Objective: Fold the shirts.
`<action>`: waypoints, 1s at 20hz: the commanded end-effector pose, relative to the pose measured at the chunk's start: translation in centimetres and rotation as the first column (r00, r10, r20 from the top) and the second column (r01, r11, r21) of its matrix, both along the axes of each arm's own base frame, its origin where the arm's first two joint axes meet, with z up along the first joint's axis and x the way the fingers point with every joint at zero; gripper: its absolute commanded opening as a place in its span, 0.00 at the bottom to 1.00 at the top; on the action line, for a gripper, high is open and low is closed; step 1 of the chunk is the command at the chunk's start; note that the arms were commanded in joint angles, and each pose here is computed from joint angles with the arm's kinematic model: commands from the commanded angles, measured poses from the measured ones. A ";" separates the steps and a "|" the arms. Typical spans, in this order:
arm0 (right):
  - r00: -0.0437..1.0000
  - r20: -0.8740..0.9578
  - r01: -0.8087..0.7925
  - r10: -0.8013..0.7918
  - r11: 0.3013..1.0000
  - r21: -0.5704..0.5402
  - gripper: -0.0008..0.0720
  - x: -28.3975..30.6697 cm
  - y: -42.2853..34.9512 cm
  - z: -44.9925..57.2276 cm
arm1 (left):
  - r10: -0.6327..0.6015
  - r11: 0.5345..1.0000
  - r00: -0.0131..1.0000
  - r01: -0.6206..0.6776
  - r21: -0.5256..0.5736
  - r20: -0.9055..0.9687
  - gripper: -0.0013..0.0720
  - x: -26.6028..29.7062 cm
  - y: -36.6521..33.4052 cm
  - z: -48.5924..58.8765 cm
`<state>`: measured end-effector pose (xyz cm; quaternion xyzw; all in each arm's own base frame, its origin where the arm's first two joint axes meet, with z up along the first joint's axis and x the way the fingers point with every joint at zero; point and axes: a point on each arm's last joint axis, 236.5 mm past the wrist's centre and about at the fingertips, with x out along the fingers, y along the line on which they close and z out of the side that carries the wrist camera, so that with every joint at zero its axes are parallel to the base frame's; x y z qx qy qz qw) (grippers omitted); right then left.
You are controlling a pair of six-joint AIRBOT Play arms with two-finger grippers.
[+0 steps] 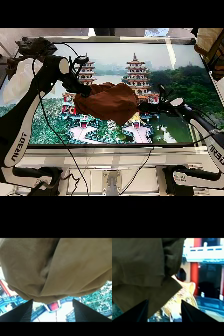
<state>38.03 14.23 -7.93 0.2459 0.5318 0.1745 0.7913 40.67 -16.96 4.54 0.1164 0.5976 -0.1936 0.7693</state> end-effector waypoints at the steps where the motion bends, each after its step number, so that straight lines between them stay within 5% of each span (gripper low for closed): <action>1: 0.997 0.008 0.070 -0.071 0.997 0.028 0.60 1.4 0.9 -0.9 | 0.000 1.000 1.000 0.000 -0.001 0.000 0.77 0.0 0.0 0.0; 5: 0.996 -0.006 0.087 -0.087 0.996 0.006 0.60 1.6 0.4 -2.3 | 0.000 1.000 1.000 0.000 -0.001 -0.001 0.77 0.0 0.0 0.0; 7: 0.997 -0.016 0.075 -0.075 0.997 -0.009 0.50 1.3 0.3 -2.9 | 0.000 1.000 1.000 0.000 -0.001 -0.001 0.77 0.0 0.0 0.0; 14: 0.993 -0.120 -0.025 0.024 1.000 -0.011 0.48 -1.5 1.1 -5.2 | -0.004 0.998 1.000 0.002 0.060 0.023 0.77 0.5 1.4 -0.1; 16: 0.991 -0.132 -0.040 0.038 0.999 -0.007 0.43 -1.9 1.3 -5.4 | 0.012 0.989 0.998 -0.021 0.144 0.064 0.77 1.6 3.9 0.0; 18: 0.988 -0.134 -0.079 0.078 0.997 0.001 0.14 -2.5 1.7 -5.3 | 0.065 0.987 0.993 -0.078 0.140 0.094 0.77 3.0 6.0 0.2; 20: 0.986 -0.134 -0.103 0.103 0.995 0.006 0.05 -2.8 1.9 -5.3 | 0.147 0.984 0.985 -0.154 0.084 0.087 0.77 3.8 8.2 0.2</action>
